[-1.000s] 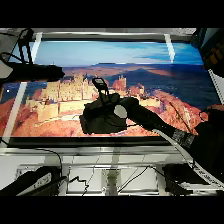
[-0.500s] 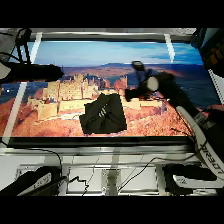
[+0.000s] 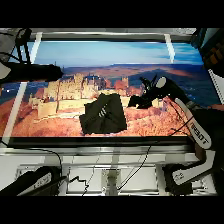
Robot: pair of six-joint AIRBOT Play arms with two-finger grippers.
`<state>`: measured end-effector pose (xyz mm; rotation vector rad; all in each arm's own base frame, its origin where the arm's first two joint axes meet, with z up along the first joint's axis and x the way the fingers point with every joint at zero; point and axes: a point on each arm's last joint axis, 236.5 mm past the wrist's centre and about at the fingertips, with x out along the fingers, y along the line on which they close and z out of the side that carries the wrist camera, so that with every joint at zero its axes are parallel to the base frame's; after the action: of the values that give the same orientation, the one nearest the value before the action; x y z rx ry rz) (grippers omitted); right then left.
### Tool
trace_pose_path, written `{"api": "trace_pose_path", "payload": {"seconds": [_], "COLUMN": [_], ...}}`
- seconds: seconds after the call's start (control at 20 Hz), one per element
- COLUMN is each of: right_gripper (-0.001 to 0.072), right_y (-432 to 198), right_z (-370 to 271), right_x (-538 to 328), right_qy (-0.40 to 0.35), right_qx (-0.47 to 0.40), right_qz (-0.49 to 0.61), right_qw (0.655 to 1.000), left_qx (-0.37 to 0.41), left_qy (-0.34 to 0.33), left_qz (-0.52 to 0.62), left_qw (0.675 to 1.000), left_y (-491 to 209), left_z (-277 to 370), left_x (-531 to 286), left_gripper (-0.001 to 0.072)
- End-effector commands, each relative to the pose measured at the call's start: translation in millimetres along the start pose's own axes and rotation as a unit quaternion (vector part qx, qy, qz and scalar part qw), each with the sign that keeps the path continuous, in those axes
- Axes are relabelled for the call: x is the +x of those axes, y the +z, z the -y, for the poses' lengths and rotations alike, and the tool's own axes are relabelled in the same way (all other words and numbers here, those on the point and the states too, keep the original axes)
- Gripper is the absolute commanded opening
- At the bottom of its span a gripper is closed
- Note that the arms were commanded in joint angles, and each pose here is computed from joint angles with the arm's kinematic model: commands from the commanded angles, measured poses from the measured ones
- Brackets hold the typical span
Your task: Fold the clothes and pants, and hang the long-sleeved shirts on hangers.
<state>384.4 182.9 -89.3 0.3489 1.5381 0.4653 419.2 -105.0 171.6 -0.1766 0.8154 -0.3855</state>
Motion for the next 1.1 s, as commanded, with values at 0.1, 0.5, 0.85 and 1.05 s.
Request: {"api": "trace_pose_path", "payload": {"seconds": [0.1,0.5,0.85,1.05], "right_gripper": [0.0628,0.0457,0.0008,0.0008], "right_y": [9.6,-16.2,18.9,63.4], "right_z": [-13.4,-71.0,-113.9,-150.2], "right_x": [49.8,75.3,7.5,-137.5], "right_qy": [0.011,0.093,0.115,0.125], "right_qx": [-0.005,-0.028,-0.1,-0.163], "right_qz": [0.003,-0.052,0.018,0.151], "right_qw": [1.0,0.994,0.988,0.967], "left_qx": [0.0,0.0,0.0,0.001], "left_qy": [0.004,0.004,0.004,0.004], "left_qz": [0.01,0.014,0.014,0.014], "left_qw": [1.0,1.0,1.0,1.0], "left_y": [5.0,6.8,6.7,6.7], "left_z": [-2.3,-2.7,-2.7,-2.6], "left_x": [0.8,0.8,0.8,0.6], "left_gripper": [0.0011,0.0011,0.0011,0.0011]}}
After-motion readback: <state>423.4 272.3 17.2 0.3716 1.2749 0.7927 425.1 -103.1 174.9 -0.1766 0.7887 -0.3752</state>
